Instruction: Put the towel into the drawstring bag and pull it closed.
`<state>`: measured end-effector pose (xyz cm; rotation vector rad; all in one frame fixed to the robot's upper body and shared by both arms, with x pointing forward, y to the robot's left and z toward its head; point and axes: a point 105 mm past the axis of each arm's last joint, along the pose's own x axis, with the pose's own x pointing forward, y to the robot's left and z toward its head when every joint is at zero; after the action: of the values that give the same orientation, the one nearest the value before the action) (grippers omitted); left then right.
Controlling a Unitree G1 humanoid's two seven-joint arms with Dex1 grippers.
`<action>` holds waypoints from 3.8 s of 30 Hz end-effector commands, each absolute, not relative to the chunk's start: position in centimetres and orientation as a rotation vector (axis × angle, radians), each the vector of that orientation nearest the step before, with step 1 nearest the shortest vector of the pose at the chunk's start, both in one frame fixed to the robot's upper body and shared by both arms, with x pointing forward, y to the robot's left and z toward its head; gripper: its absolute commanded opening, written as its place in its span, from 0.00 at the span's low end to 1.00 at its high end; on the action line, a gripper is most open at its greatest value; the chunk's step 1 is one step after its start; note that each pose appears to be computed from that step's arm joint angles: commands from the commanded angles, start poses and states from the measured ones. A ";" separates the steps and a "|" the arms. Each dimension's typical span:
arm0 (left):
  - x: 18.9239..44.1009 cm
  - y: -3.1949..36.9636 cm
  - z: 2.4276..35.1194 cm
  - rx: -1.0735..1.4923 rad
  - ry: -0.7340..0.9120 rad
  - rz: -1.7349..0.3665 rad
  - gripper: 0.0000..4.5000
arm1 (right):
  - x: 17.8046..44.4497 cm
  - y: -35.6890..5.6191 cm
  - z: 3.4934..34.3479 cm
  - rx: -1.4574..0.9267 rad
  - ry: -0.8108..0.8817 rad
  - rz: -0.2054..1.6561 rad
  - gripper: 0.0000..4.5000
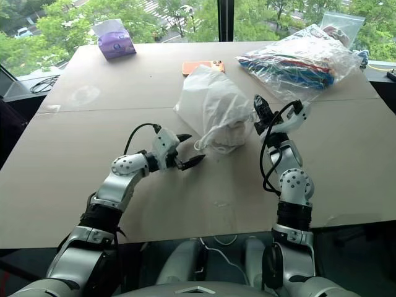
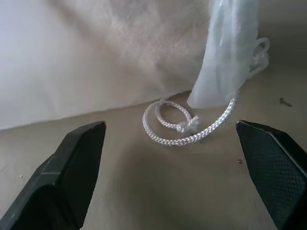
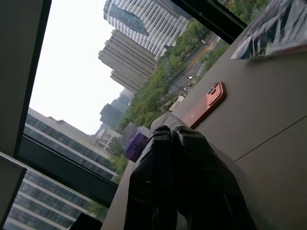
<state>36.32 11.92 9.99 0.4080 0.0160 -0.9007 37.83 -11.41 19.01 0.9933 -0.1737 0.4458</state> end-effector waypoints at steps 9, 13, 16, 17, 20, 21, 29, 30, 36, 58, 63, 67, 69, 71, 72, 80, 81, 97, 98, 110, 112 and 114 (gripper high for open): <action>37.1 10.8 10.7 0.416 -0.035 -0.944 0.99 | 37.5 -11.6 20.5 0.985 -0.230 0.459 0.00; 36.9 12.8 10.9 0.397 -0.043 -0.831 0.99 | 37.4 -12.4 20.5 0.990 -0.246 0.437 0.00; 37.0 14.9 11.1 0.396 -0.054 -0.709 0.99 | 37.4 -13.5 20.6 0.998 -0.263 0.409 0.00; 37.0 15.3 11.1 0.391 -0.057 -0.684 0.99 | 37.4 -13.8 20.6 0.996 -0.265 0.402 0.00; 36.5 14.8 11.2 0.359 -0.060 -0.712 0.88 | 37.4 -14.3 20.4 0.992 -0.262 0.390 0.00; 36.3 14.3 11.1 0.348 -0.057 -0.742 0.82 | 37.4 -14.3 20.4 0.993 -0.261 0.389 0.00; 36.8 11.4 11.1 0.362 -0.044 -0.888 0.02 | 37.4 -14.0 20.4 0.990 -0.255 0.394 0.00; 37.0 11.3 11.0 0.373 -0.038 -0.896 0.01 | 37.3 -14.0 20.4 0.990 -0.256 0.392 0.00; 37.9 11.0 10.9 0.372 -0.027 -0.894 0.01 | 37.2 -14.0 20.3 0.982 -0.258 0.387 0.00; 38.2 12.1 9.3 0.178 0.155 -0.917 0.64 | 37.2 -13.4 20.2 0.985 -0.266 0.397 0.00; 38.4 12.4 8.1 0.190 0.239 -0.914 0.13 | 37.1 -13.5 20.3 0.986 -0.274 0.390 0.00; 38.4 12.4 8.2 0.188 0.241 -0.918 0.02 | 37.1 -13.5 20.2 0.986 -0.275 0.388 0.00; 38.2 12.7 8.4 0.189 0.231 -0.913 0.02 | 37.1 -13.6 20.2 0.986 -0.274 0.388 0.00; 38.2 13.0 8.8 0.172 0.207 -0.894 0.02 | 37.1 -13.6 20.2 0.986 -0.273 0.388 0.00; 38.3 13.5 9.4 0.149 0.172 -0.865 0.02 | 37.1 -13.6 20.2 0.985 -0.273 0.388 0.00; 38.9 20.8 13.7 0.146 -0.103 -0.414 0.02 | 36.9 -15.4 20.3 0.999 -0.301 0.345 0.00; 38.8 22.0 14.1 0.176 -0.130 -0.338 0.02 | 36.9 -15.9 20.3 1.002 -0.311 0.326 0.00; 33.0 39.0 22.6 0.389 -0.395 0.810 0.02 | 34.9 -31.6 19.9 1.542 -0.729 -0.223 0.00; 33.1 38.9 22.7 0.387 -0.398 0.803 0.02 | 34.8 -31.8 19.7 1.546 -0.729 -0.231 0.00; 36.3 20.1 14.4 0.244 -0.094 -0.535 0.30 | 32.1 -15.0 16.4 0.468 -0.037 0.666 0.61; 35.1 20.2 12.5 0.278 -0.003 -0.594 0.50 | 30.5 -15.6 14.2 0.340 0.068 0.736 0.61; 33.0 20.2 10.1 0.365 0.094 -0.685 0.73 | 29.4 -17.4 12.1 0.132 0.114 0.760 0.61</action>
<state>34.07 20.01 9.64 0.2859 0.0883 -0.6244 29.88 -16.63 11.18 0.2833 0.1707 0.7041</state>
